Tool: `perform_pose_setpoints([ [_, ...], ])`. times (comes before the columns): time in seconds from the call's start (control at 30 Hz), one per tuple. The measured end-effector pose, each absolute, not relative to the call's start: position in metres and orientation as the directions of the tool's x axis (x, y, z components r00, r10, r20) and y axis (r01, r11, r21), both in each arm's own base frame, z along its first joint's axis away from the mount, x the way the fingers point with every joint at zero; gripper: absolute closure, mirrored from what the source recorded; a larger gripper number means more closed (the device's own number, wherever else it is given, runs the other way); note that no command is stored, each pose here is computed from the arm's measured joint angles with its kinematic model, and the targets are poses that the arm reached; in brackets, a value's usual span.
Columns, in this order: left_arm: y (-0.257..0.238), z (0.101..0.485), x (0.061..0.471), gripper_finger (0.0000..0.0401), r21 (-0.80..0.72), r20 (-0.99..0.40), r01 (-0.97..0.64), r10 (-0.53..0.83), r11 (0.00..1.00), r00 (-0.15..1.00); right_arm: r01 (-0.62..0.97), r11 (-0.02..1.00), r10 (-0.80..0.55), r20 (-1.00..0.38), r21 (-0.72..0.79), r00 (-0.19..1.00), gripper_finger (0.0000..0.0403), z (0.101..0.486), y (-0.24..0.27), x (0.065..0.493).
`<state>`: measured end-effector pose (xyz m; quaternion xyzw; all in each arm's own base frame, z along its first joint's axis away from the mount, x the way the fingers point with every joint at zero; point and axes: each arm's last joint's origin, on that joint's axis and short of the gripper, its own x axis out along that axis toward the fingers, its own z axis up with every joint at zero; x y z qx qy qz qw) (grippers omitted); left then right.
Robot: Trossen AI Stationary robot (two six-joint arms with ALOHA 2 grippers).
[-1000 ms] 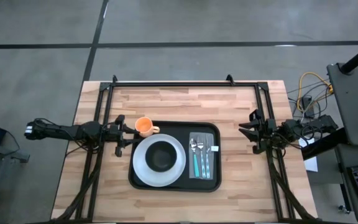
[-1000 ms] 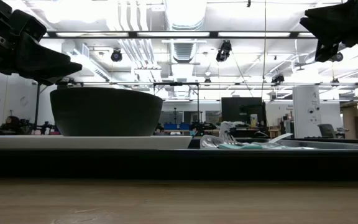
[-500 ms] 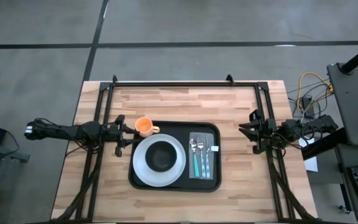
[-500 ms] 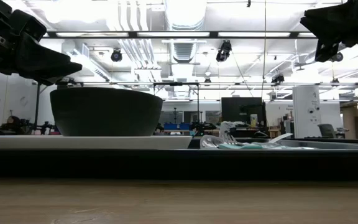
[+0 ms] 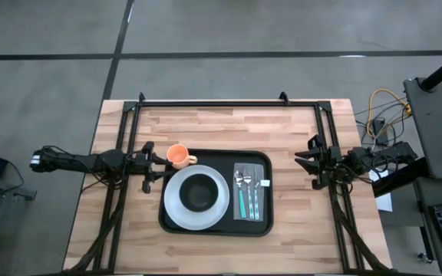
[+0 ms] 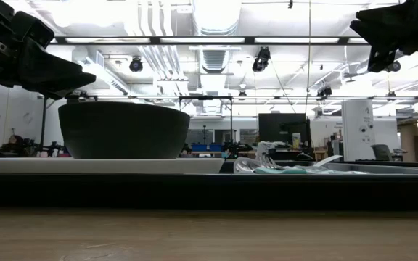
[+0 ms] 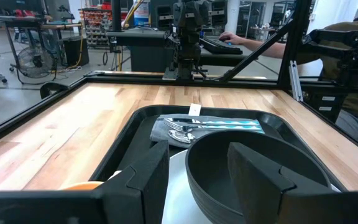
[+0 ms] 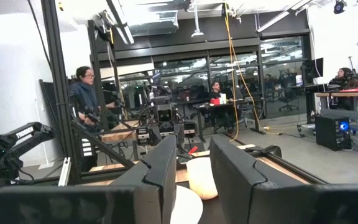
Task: Set up tray
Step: Return to Home Position
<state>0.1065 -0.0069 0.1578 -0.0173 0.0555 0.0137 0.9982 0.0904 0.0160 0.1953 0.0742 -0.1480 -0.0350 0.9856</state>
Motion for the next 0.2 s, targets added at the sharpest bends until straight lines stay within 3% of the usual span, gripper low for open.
perform_pose_setpoints([
  [0.2, -0.0069, 0.1578, 0.1065, 0.0255, -0.033, -0.111, -0.029, 0.025, 0.999, 0.993, 0.047, 0.987, -0.091, 0.286, 0.157, 0.954, 0.0323, 0.1952, 0.0159, 0.0904],
])
